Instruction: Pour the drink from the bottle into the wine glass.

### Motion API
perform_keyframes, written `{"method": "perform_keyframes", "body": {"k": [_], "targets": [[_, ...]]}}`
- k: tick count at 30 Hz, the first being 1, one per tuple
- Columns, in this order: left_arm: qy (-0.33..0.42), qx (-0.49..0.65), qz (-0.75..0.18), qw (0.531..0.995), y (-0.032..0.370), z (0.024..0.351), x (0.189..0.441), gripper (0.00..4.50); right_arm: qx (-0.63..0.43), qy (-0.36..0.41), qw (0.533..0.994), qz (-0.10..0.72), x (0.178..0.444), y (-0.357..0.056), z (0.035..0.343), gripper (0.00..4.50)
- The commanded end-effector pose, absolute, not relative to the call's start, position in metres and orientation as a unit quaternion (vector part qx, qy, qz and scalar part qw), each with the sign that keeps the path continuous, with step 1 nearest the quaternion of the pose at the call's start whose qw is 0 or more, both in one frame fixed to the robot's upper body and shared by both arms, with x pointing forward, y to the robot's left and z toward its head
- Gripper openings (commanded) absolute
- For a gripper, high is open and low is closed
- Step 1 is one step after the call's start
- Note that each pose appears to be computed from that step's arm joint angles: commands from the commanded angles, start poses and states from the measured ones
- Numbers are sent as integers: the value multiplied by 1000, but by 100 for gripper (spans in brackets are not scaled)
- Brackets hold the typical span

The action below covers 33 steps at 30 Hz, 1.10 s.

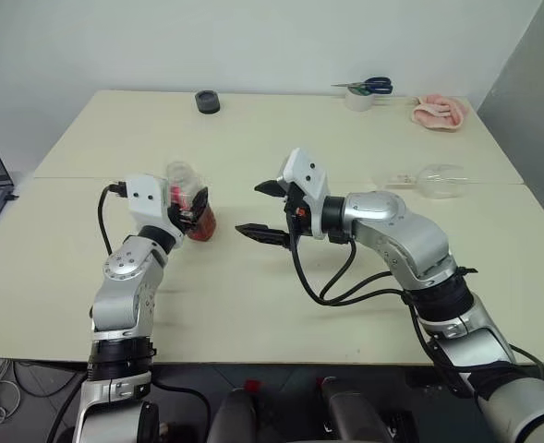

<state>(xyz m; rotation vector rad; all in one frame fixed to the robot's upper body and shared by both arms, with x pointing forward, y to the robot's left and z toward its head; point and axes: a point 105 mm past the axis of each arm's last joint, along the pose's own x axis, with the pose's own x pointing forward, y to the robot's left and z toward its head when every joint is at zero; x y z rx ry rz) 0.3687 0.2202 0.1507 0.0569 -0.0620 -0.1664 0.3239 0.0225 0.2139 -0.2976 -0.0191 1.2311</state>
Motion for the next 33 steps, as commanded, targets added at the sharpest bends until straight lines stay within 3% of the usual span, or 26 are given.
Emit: {"method": "perform_keyframes", "body": {"k": [1,10,15,18,24,29,33], "targets": [[-51,43,-72,995,227,164,363,442,-143,-43,807,572,324,20,231,450],[-23,53,-67,996,236,146,334,447,-134,-37,824,549,333,-1,234,450],[2,17,-159,987,225,111,270,447,-102,27,895,432,367,-74,214,450],[36,22,-218,975,212,94,247,447,-70,52,924,372,378,-107,200,450],[7,50,-360,932,146,115,263,447,136,51,963,226,403,-160,188,450],[-32,63,-424,903,105,141,282,447,305,29,940,150,414,-186,185,450],[-45,73,-443,893,94,151,289,447,404,33,908,109,419,-197,176,450]]}}
